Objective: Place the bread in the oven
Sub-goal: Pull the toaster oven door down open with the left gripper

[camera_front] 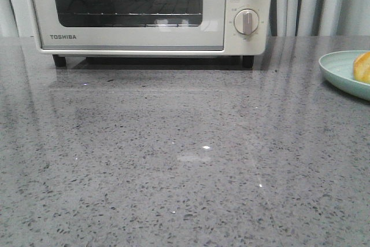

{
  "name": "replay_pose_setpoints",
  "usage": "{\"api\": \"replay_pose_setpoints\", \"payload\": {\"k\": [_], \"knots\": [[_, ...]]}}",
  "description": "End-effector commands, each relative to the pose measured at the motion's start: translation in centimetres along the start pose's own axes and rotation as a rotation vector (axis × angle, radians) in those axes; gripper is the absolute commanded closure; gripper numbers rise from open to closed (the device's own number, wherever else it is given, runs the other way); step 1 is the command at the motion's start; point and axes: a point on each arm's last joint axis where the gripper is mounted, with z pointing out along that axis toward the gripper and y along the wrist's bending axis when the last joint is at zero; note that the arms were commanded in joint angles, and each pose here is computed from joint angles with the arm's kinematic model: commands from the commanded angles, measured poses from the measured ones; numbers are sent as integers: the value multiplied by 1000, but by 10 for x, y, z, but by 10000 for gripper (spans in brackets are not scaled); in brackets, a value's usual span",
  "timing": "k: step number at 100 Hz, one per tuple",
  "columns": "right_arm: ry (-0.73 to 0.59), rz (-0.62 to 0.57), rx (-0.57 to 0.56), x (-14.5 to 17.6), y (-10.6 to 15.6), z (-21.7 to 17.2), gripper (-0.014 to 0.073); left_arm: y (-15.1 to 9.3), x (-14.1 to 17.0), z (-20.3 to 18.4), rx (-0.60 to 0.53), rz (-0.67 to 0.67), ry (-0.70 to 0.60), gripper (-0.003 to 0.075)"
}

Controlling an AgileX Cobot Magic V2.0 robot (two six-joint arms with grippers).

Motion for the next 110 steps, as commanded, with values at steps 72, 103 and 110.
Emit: {"api": "replay_pose_setpoints", "payload": {"k": [72,103,110], "knots": [[-79,-6,-19,-13,3,-5,670,0,22,19,23,-6,12,741],[-67,-6,-16,-12,3,-5,670,-5,50,14,-25,-37,233,741],[-66,-6,-16,-12,3,-5,670,-8,55,5,-23,-46,264,741]]}}
